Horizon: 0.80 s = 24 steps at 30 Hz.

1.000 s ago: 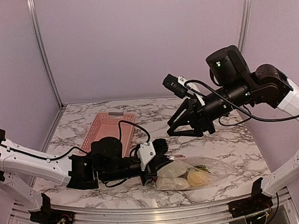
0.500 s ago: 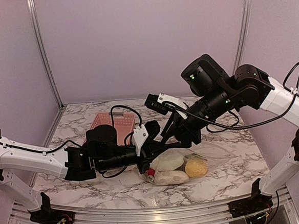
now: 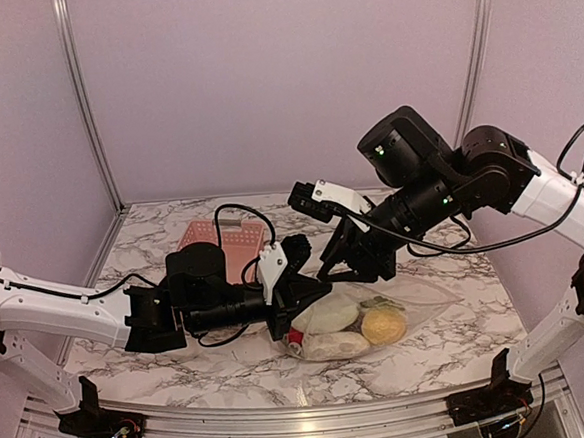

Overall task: Place the food in the zip-top bag and seal the zipper
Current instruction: Pass from the left arm to the right

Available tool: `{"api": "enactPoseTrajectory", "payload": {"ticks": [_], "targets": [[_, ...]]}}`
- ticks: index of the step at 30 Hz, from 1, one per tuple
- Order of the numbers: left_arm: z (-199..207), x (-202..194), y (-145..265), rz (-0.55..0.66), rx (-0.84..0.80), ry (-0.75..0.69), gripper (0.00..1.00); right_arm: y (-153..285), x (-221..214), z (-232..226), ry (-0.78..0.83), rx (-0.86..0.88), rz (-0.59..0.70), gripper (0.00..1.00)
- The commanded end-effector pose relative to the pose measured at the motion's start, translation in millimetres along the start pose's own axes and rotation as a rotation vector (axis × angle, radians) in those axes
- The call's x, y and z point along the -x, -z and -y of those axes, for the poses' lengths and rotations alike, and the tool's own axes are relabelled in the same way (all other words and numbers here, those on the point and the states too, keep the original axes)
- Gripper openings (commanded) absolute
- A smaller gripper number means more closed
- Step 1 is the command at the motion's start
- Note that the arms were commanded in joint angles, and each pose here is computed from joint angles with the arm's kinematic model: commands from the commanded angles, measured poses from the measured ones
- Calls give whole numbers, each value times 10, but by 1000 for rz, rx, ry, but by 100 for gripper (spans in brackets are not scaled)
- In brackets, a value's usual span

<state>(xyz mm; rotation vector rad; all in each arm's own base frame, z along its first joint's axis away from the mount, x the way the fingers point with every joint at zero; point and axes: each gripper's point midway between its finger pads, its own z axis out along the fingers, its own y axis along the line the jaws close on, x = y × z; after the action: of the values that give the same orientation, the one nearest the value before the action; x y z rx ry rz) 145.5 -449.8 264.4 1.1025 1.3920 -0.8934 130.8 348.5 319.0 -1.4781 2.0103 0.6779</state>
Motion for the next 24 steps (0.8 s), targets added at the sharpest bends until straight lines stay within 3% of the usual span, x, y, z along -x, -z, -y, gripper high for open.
{"api": "enactPoseTrajectory", "payload": {"ticks": [1,13,24], "targets": [[-23,210,64,53,-1,5,0,75,-44,-11,25,-8,-6,34],[-71,185,84,48,20,19,0,48,-117,-127,53,61,-29,22],[-85,145,108,42,24,24,0,35,-137,-40,55,12,-42,14]]}}
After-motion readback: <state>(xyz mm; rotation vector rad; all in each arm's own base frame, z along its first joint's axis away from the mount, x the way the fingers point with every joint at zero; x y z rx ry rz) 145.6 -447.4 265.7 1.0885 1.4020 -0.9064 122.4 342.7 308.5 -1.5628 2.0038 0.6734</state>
